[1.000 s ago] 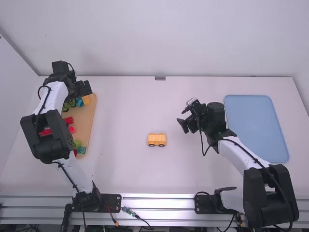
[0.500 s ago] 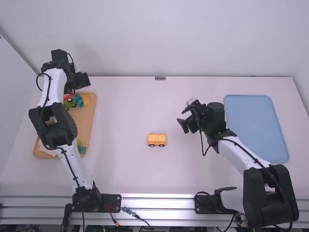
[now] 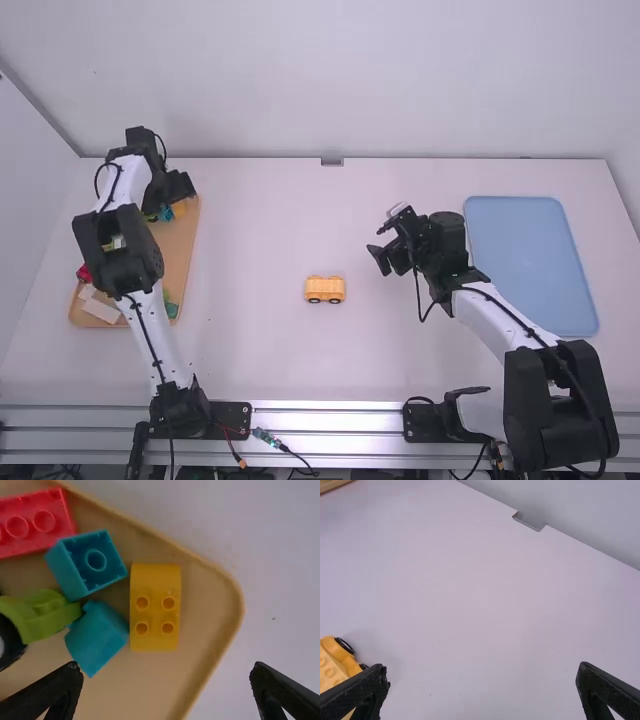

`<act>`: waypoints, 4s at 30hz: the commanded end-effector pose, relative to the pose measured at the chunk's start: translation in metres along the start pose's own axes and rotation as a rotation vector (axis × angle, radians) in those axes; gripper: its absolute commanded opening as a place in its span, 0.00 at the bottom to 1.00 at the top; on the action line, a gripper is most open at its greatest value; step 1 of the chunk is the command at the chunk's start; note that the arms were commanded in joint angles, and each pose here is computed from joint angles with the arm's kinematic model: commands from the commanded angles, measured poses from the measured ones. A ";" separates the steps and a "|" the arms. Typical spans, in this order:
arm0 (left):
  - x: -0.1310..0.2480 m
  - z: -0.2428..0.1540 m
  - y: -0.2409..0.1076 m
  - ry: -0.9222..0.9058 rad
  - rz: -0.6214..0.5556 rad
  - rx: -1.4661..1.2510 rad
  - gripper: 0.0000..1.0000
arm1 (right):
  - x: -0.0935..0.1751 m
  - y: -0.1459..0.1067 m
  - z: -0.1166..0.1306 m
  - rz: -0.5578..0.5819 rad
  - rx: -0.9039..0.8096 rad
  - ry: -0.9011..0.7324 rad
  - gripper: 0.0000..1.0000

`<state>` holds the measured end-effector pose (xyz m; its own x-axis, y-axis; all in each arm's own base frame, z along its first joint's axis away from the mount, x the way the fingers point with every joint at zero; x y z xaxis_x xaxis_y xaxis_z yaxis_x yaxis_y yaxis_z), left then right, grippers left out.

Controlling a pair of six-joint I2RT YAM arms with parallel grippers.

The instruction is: Assemble lego blocks to make yellow taxi

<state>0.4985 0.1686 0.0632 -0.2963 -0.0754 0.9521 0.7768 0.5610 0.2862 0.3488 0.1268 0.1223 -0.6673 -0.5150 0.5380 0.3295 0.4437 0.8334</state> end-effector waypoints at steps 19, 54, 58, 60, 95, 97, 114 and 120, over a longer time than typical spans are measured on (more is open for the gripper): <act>-0.004 -0.017 -0.006 -0.099 0.015 -0.083 0.82 | 0.006 0.018 -0.005 -0.041 0.013 -0.022 0.99; -0.024 -0.001 -0.007 -0.008 -0.027 -0.030 0.62 | 0.006 0.018 -0.005 -0.038 0.014 -0.021 0.99; -0.029 -0.001 -0.006 -0.016 -0.043 -0.030 0.64 | 0.006 0.018 -0.005 -0.037 0.015 -0.020 0.99; -0.032 -0.001 -0.007 -0.018 -0.045 -0.031 0.64 | 0.006 0.018 -0.005 -0.038 0.014 -0.020 0.99; -0.054 -0.001 -0.010 -0.039 -0.097 -0.032 0.45 | 0.005 0.013 -0.003 -0.018 0.007 -0.012 0.99; -0.053 -0.001 -0.010 -0.039 -0.098 -0.032 0.44 | 0.005 0.013 -0.003 -0.018 0.007 -0.012 0.99; -0.053 -0.001 -0.009 -0.038 -0.104 -0.032 0.35 | 0.005 0.012 -0.003 -0.015 0.006 -0.011 0.99; -0.051 -0.001 -0.007 -0.038 -0.106 -0.032 0.19 | 0.005 0.011 -0.002 -0.008 0.003 -0.008 0.99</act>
<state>0.5143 0.1709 0.0181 -0.4228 -0.1043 0.9002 0.7456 0.5246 0.4110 0.3447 0.1249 0.1156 -0.6508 -0.5046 0.5673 0.3620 0.4506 0.8161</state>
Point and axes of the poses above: each hand's point on the last joint's axis, 136 mm out from that joint toward the fingers, its own x axis back along the fingers, its own z axis along the line the jaws close on, y = z × x, the point moved 2 cm from there along x, back along the fingers, and after that the axes turned 4 degrees about x, right-handed, at the moved point
